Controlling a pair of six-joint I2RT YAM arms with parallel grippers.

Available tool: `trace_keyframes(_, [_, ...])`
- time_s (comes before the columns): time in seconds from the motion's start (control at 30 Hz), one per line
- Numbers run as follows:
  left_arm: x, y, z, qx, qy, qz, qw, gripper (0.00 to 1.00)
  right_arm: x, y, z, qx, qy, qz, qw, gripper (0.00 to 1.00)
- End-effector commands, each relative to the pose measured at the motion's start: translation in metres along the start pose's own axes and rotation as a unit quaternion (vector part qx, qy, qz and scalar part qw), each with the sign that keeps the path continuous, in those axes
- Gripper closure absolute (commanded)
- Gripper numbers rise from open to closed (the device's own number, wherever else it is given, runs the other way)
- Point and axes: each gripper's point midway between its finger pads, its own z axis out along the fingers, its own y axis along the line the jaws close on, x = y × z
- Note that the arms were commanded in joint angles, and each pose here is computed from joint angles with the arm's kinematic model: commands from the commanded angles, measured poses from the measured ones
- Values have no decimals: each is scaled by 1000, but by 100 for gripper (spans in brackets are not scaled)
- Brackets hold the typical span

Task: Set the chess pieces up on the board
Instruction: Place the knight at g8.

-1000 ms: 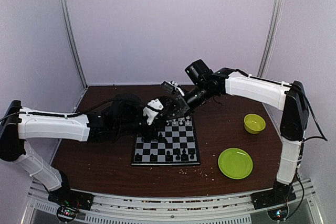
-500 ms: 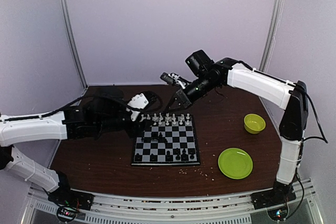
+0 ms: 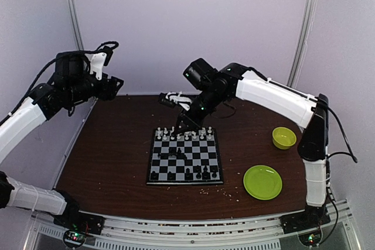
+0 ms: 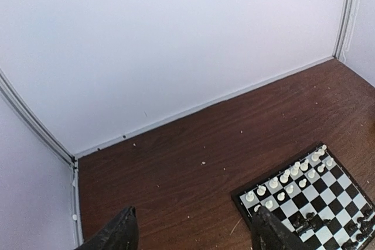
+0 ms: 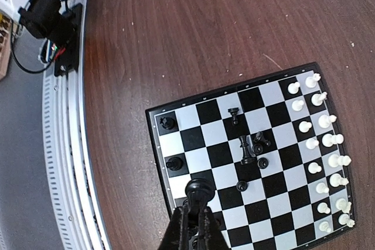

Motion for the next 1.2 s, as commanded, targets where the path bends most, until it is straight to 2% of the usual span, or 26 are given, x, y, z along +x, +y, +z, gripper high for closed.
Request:
trace_keyframes(0.0, [37, 5, 20, 39, 33, -52, 997, 33, 16, 14, 29, 38, 70, -69, 994, 100])
trace_keyframes(0.13, [56, 21, 28, 55, 39, -115, 991, 34, 24, 23, 58, 42, 101, -93, 990, 100])
trace_keyframes(0.47, [55, 27, 23, 42, 36, -112, 992, 36, 37, 33, 120, 25, 140, -106, 984, 100])
trace_keyframes(1.17, [58, 21, 27, 61, 42, -110, 991, 37, 59, 37, 156, 11, 174, -107, 979, 100])
